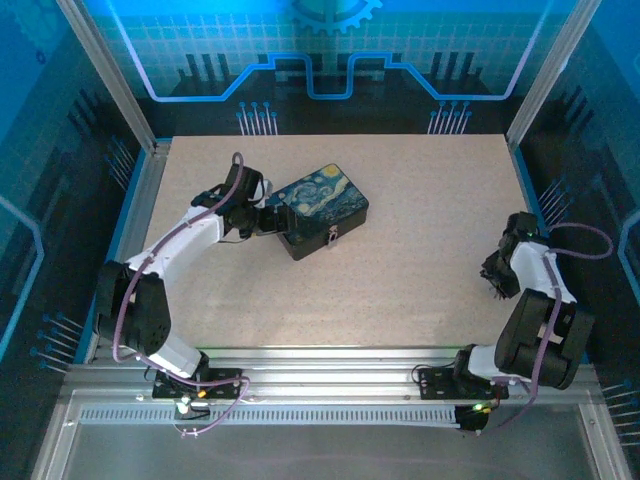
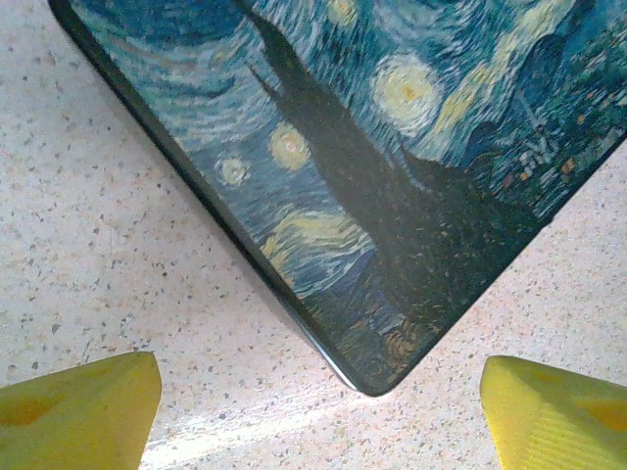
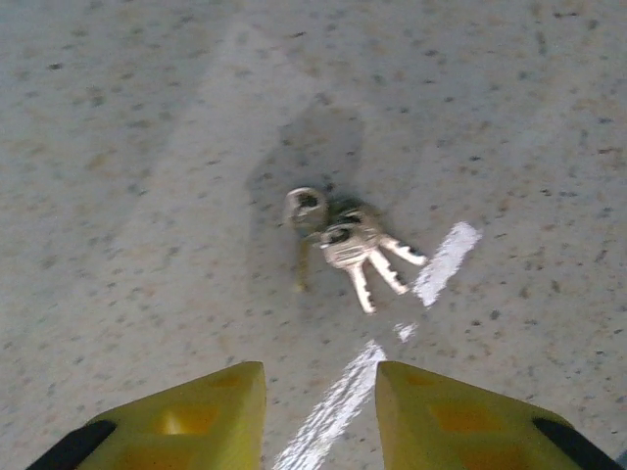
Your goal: Unlock a padlock with a key
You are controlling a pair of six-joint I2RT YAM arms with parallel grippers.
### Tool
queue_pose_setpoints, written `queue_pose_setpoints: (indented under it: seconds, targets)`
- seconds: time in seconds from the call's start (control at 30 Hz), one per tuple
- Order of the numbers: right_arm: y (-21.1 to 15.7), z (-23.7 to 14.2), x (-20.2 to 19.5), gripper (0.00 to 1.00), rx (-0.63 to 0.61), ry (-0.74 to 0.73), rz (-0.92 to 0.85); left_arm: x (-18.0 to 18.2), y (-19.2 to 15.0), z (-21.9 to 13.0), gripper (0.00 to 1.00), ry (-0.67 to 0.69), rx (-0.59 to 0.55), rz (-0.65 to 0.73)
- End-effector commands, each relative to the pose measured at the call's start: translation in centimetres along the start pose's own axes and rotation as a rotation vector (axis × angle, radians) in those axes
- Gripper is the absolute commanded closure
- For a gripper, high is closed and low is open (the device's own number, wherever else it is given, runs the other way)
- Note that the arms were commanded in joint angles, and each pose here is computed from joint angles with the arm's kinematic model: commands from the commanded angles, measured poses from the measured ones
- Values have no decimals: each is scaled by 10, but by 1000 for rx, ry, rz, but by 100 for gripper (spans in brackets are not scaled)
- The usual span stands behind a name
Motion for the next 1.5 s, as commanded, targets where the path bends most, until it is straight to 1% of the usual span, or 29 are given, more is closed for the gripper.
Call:
queue_pose_setpoints:
  seconds: [0.0,0.17,0.5,0.6,0.73,0.97,1.07,1.17,1.37,1.47]
  targets:
    - [7,16,-13,66,16,-45,59,-2,1,-8,14,10,5,14]
    - [15,32,-18,69,25,-23,83,-1,-1,-10,14,16,1,8]
    - [27,56,-3,68,56,-7,4,-2,-5,-15,14,13,2,-3]
    - [28,54,1,66,59,29,-13,-2,-4,-16,14,14,0,-5]
    - [31,40,5,64,40,73,-21,-5,-2,-13,14,13,3,-5]
    - [43,21,13,56,12,114,-50,-11,0,-6,14,20,22,5]
    - [45,25,14,50,16,110,-58,-13,0,-5,14,18,27,10]
    - [46,35,14,48,40,99,-50,-17,1,-3,14,12,32,16]
    - [50,53,21,49,79,115,-48,-20,2,-4,14,13,33,30]
    - [50,57,21,55,85,105,-50,-21,3,-4,14,15,34,33]
Point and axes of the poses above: each hand's point on the last joint's axis, 136 mm out from that joint toward the fingers, its own z axis out along the fingers, its own x axis along the line the jaws close on, y = z × x, the point moved 9 cm from there along -z, back along the fingers, and after that the axes turned 9 degrees about z, right-handed, at the moved point
